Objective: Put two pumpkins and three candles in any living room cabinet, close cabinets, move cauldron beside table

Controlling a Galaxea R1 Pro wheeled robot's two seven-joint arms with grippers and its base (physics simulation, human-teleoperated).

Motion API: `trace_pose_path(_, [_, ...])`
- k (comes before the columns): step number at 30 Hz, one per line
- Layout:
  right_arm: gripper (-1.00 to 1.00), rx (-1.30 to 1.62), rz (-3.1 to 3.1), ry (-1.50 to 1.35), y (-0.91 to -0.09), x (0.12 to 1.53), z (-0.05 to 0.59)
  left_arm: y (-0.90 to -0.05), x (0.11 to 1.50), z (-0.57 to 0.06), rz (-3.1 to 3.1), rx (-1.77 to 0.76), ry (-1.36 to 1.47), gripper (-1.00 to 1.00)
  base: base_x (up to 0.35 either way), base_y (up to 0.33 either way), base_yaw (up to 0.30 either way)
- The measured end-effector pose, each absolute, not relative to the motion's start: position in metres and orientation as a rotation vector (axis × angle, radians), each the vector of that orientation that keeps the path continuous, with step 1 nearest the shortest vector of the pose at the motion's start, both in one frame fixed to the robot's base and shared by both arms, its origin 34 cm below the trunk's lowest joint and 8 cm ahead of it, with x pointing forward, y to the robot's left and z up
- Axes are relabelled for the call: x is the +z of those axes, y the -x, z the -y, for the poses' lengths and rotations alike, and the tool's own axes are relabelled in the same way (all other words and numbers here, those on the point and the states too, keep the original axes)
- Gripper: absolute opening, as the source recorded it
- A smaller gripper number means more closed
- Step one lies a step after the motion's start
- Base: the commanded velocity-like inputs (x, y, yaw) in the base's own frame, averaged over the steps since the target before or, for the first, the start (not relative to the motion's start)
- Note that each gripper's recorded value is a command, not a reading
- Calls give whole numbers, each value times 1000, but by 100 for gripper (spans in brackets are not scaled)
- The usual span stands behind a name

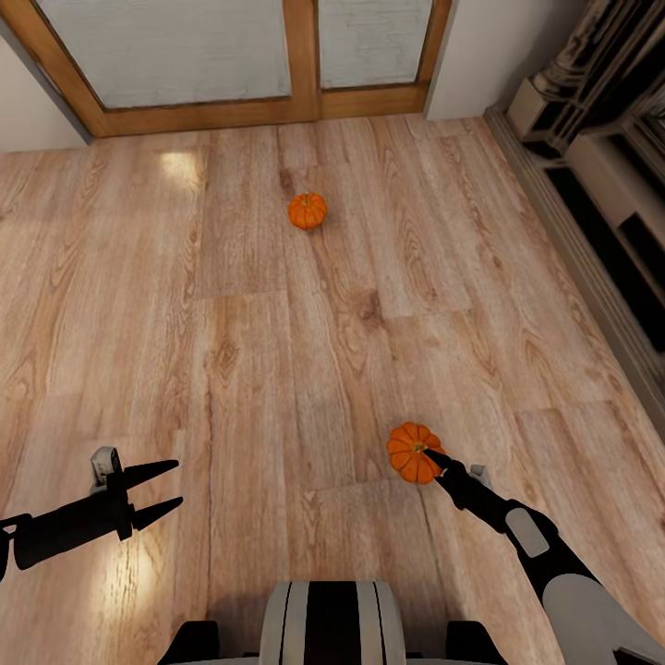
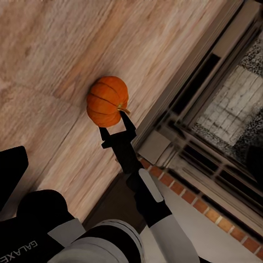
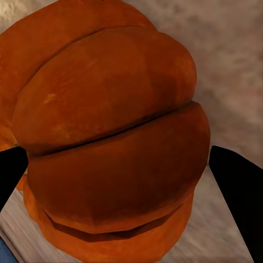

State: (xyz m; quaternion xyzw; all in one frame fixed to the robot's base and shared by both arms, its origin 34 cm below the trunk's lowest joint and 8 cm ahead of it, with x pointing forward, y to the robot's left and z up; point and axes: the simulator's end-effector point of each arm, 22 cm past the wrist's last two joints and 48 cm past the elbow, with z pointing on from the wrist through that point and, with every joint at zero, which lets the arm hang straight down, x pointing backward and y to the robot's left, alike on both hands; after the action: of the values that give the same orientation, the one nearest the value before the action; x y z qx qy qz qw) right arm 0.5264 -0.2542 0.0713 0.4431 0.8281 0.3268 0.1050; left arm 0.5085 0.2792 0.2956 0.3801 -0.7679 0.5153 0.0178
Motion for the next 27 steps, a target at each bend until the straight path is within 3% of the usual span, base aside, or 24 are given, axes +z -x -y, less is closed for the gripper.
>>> trace_pose_path(27, [-100, 1019, -2343, -1211, -575, 129, 254, -526, 343, -280, 2468, 1685, -1115, 100, 0, 0, 0])
